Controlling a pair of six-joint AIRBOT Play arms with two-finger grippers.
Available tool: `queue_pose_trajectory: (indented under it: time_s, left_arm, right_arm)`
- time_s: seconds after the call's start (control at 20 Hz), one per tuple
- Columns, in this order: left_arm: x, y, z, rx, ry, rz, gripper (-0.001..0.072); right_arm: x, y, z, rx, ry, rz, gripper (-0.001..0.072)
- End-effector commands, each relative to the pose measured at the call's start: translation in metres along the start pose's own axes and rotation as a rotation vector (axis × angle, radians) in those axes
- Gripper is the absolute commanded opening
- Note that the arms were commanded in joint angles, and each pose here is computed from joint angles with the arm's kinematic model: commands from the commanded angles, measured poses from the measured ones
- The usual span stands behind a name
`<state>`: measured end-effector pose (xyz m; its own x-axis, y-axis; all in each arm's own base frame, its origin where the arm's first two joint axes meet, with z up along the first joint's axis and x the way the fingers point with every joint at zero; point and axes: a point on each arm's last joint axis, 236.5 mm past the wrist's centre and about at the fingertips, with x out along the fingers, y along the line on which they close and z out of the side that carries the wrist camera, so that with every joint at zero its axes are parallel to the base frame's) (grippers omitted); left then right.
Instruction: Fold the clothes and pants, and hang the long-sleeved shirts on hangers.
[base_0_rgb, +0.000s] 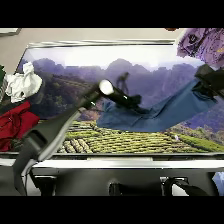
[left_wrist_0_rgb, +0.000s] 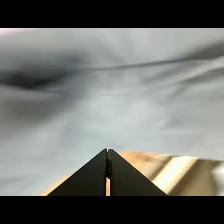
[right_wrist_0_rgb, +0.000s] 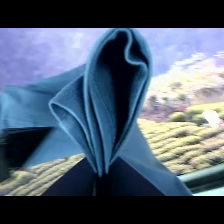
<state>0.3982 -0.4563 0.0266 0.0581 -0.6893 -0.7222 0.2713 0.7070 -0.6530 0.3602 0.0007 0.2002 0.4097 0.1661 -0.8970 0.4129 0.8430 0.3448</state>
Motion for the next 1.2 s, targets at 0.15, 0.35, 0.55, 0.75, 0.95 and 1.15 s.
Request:
queue_pose_trajectory:
  time_s: [0.15, 0.35, 0.55, 0.75, 0.95, 1.15]
  left_arm:
    - [-0.219, 0.116, 0.061, -0.028, -0.238, 0.369, 0.0023]
    - [-0.298, 0.136, 0.074, -0.089, -0.382, 0.391, 0.0023]
    - [-0.326, 0.149, 0.074, -0.097, -0.42, 0.413, 0.0024]
    - [-0.329, 0.152, 0.073, -0.106, -0.418, 0.418, 0.0024]
    - [-0.329, 0.152, 0.073, -0.105, -0.418, 0.418, 0.0024]
    - [-0.328, 0.153, 0.072, -0.107, -0.416, 0.418, 0.0024]
  right_arm:
    - [0.051, 0.107, -0.038, -0.023, 0.068, 0.123, 0.0031]
    - [0.106, 0.16, -0.085, -0.083, 0.151, 0.108, 0.0031]
    - [0.164, 0.187, -0.13, -0.134, 0.244, 0.065, 0.0031]
    - [0.203, 0.196, -0.158, -0.154, 0.3, 0.035, 0.0031]
    - [0.231, 0.203, -0.162, -0.134, 0.31, 0.044, 0.0032]
    - [0.239, 0.215, -0.174, -0.129, 0.356, 0.092, 0.0143]
